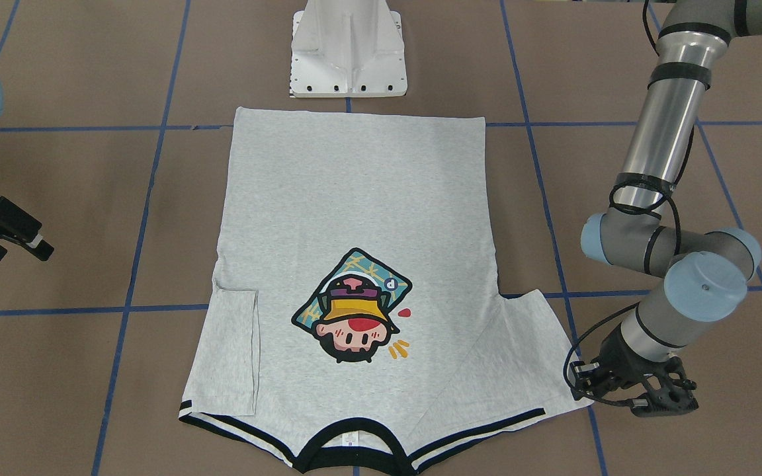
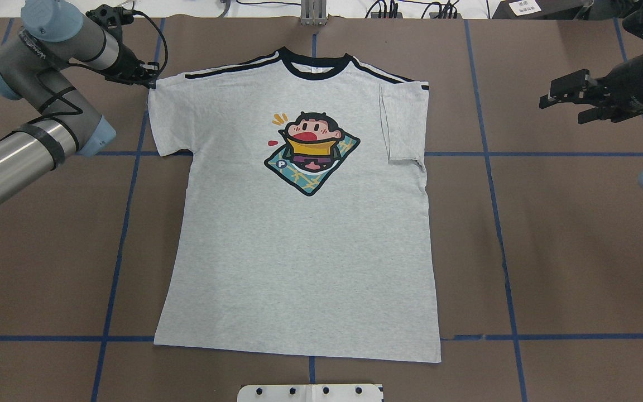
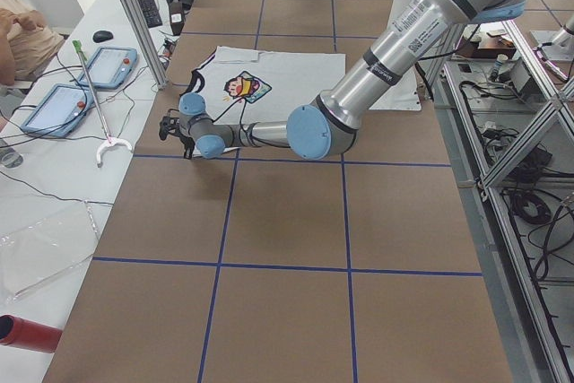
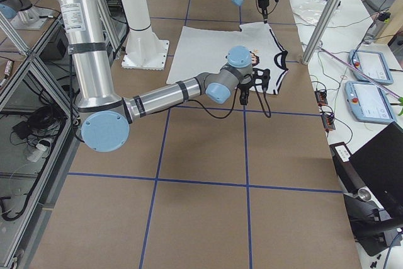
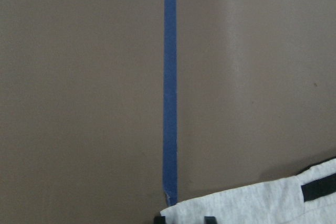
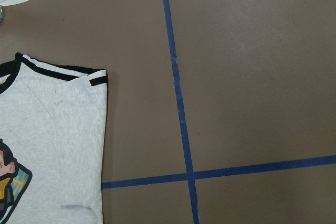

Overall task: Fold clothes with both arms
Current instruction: 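Grasp the sleeve nearest the left gripper with the left gripper, then fold the sleeve inward with the left gripper while the right arm moves hemward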

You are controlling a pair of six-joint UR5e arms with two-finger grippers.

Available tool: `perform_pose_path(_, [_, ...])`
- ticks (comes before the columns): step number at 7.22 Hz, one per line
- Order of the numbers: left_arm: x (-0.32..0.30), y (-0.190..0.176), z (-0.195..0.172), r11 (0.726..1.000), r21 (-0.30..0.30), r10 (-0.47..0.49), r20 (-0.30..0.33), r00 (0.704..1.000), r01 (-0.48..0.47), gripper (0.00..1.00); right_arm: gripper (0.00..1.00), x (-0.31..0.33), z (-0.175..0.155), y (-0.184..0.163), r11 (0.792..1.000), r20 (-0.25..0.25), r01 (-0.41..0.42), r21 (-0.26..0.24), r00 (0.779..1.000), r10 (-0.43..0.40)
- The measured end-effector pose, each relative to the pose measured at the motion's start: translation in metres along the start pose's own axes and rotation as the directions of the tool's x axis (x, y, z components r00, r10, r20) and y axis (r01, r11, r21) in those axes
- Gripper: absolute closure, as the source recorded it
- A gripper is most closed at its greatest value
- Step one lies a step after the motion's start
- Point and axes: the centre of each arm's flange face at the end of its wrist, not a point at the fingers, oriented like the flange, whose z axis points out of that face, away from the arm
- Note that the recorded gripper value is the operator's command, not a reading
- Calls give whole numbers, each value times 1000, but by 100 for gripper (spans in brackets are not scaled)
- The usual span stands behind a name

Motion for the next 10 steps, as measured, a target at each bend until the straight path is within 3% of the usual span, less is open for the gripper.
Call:
perform_pose_path(2, [11, -8, -18, 1000, 12, 10, -33, 999, -9, 100, 0, -1, 0, 0, 1000, 1, 1, 0, 1000, -1])
perform_pose_path(5, [90, 2, -69, 1000, 11, -25, -133, 991, 26, 100, 0, 2, -5, -3, 1000, 0, -5, 10, 1000, 5])
perform_pose_path(6, [129, 18, -60, 998, 9, -61, -139, 988, 63, 100, 0, 6, -5, -3, 1000, -5, -10, 10, 1000, 10])
perform_pose_path(8, [202, 21, -37, 991, 66, -108, -107, 988, 116, 100, 0, 20, -5, 0, 1000, -19, -25, 9, 1000, 25])
perform_pose_path(10, [212, 17, -21, 988, 95, -115, -92, 989, 124, 100, 0, 26, -4, 2, 1000, -26, -27, 6, 999, 27])
